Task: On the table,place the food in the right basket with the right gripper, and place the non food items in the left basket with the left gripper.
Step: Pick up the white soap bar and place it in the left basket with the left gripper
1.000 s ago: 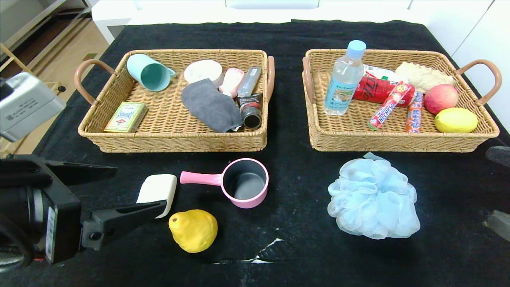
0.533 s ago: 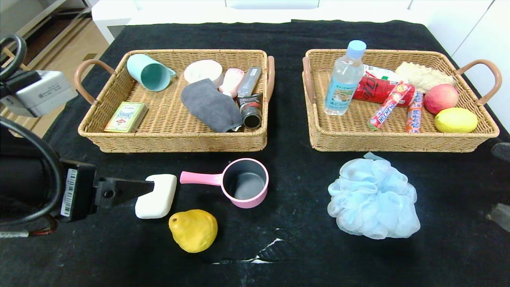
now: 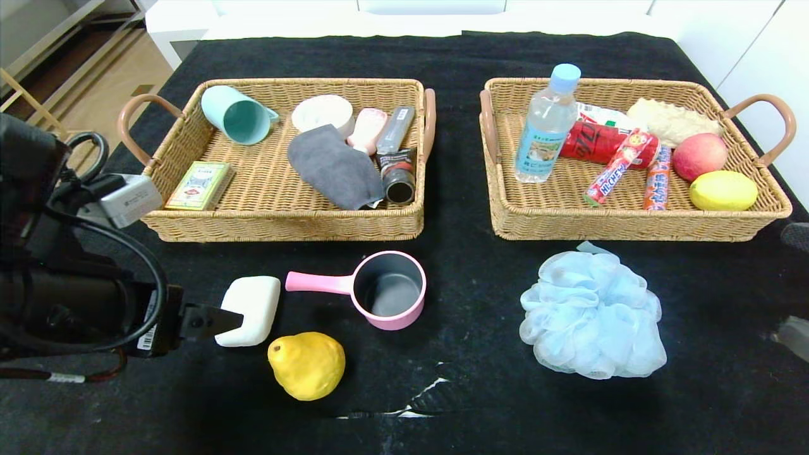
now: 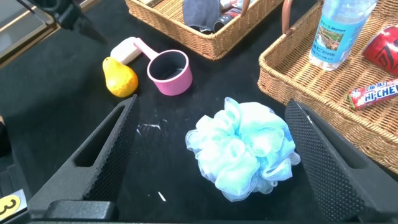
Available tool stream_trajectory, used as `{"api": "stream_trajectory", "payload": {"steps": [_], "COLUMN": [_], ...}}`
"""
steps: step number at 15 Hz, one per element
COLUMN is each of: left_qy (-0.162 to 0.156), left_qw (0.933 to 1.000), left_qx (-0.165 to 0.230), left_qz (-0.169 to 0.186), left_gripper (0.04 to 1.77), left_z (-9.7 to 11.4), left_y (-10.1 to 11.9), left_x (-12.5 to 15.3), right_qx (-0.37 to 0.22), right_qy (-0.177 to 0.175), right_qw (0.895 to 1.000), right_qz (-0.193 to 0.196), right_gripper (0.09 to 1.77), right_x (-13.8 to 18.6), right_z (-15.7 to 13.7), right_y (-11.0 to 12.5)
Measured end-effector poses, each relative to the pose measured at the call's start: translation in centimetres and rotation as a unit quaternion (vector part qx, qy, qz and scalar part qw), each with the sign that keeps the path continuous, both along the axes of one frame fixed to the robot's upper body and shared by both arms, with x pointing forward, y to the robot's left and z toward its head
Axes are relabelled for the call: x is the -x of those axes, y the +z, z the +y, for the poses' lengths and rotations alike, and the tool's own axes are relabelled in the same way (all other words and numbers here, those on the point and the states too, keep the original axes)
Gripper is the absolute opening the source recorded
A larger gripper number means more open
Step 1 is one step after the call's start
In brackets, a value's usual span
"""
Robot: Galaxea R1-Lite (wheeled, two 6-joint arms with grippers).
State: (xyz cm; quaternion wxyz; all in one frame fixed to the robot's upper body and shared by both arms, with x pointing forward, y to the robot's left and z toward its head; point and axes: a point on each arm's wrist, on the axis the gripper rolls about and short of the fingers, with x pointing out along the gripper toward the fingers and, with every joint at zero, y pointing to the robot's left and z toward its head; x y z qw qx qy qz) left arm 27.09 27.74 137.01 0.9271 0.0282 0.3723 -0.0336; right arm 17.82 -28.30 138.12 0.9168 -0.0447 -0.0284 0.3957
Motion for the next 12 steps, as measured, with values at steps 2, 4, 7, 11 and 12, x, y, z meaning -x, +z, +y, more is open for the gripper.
{"api": "stream_trajectory", "payload": {"steps": [2, 4, 7, 11, 12], "left_qy": [-0.002, 0.001, 0.005, 0.010, 0.012], "left_qw": [1.0000, 0.9999, 0.9999, 0.9999, 0.9999], "left_qx": [0.008, 0.010, 0.007, 0.009, 0.012], "left_qz": [0.000, -0.005, 0.007, 0.006, -0.002], "left_gripper": [1.76, 1.76, 1.76, 1.76, 1.76], "left_z": [0.0, -0.1, -0.2, -0.3, -0.3], "left_y": [-0.6, -1.0, -1.7, -2.4, -2.5], "left_x": [-0.7, -1.5, -2.5, -3.8, -4.2], "right_qx": [-0.001, -0.001, -0.001, -0.001, -0.002], "right_qy": [0.000, -0.001, -0.002, -0.003, -0.003], "right_qw": [1.000, 1.000, 1.000, 1.000, 1.000], "right_qz": [-0.001, -0.002, -0.002, -0.003, -0.004], "right_gripper": [1.70, 1.70, 1.70, 1.70, 1.70], "right_x": [0.0, 0.0, 0.1, 0.1, 0.1], "right_z": [0.0, 0.0, -0.1, -0.1, -0.1], "right_y": [0.0, 0.0, 0.1, 0.1, 0.1]}}
